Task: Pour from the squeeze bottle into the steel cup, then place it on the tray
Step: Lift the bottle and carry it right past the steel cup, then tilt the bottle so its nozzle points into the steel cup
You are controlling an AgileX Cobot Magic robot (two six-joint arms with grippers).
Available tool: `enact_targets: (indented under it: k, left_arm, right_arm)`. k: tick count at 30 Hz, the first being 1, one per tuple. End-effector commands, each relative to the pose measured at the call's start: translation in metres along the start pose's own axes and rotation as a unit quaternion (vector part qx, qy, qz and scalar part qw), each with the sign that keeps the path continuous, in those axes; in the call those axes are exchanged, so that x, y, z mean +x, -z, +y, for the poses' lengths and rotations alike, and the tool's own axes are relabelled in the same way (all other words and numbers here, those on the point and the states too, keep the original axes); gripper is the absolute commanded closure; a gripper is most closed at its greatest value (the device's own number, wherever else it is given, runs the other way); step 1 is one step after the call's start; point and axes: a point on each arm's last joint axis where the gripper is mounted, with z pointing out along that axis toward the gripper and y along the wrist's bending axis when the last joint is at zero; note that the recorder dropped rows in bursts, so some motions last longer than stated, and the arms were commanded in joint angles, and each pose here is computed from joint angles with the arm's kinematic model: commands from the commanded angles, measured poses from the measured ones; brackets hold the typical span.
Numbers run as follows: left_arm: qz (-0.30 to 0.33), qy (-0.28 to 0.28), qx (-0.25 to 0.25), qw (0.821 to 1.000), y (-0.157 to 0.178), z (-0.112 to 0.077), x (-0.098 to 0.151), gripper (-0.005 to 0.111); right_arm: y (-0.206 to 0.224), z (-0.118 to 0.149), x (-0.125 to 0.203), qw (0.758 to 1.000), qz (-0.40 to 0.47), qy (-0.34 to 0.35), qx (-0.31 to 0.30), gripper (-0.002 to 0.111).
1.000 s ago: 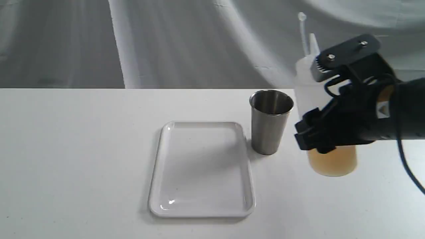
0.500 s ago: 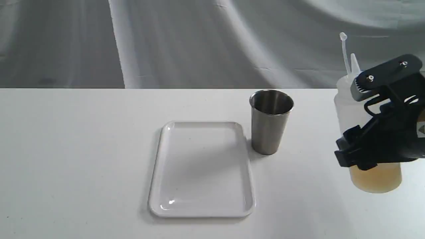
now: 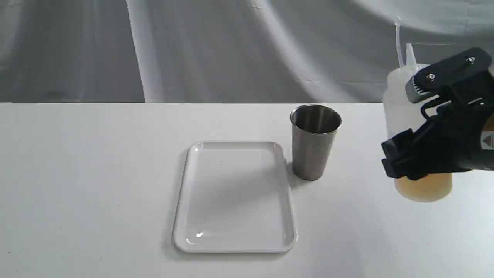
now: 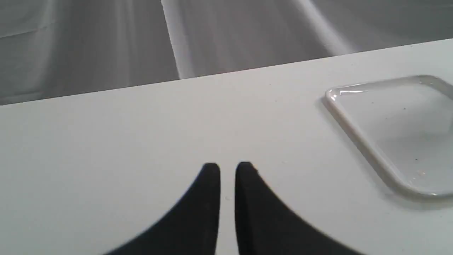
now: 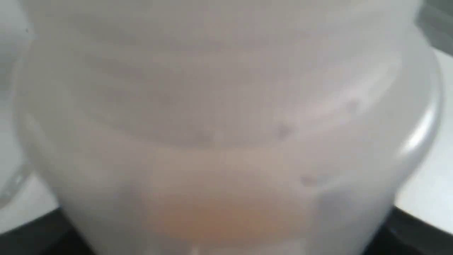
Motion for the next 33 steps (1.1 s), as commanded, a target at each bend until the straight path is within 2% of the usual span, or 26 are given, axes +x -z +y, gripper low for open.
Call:
enact_targets:
  k: [1,8,18,29,33]
  left_arm:
    - [-0.004,0.000,0.001,1.000,0.000,0.000,0.001,0.098]
    - [-0.004,0.000,0.001,1.000,0.000,0.000,0.001,0.098]
    - [-0.004,0.000,0.001,1.000,0.000,0.000,0.001,0.098]
    - [-0.004,0.000,0.001,1.000,0.000,0.000,0.001,0.098]
    - [-0.004,0.000,0.001,1.000,0.000,0.000,0.001,0.098]
  right_arm:
    - [0.000,-0.007,-0.012,0.999,-0.042,0.006,0.009,0.067]
    - [-0.028,-0.025,-0.032,0.997,0.018,0.055,0.045,0.067]
    - [-0.059,-0.041,-0.059,0.983,0.077,0.125,0.109,0.067]
    - [-0.090,-0.008,-0.056,0.950,0.118,0.260,0.124,0.067]
    - [-0.097,-0.004,-0.054,0.943,0.123,0.267,0.157,0.067]
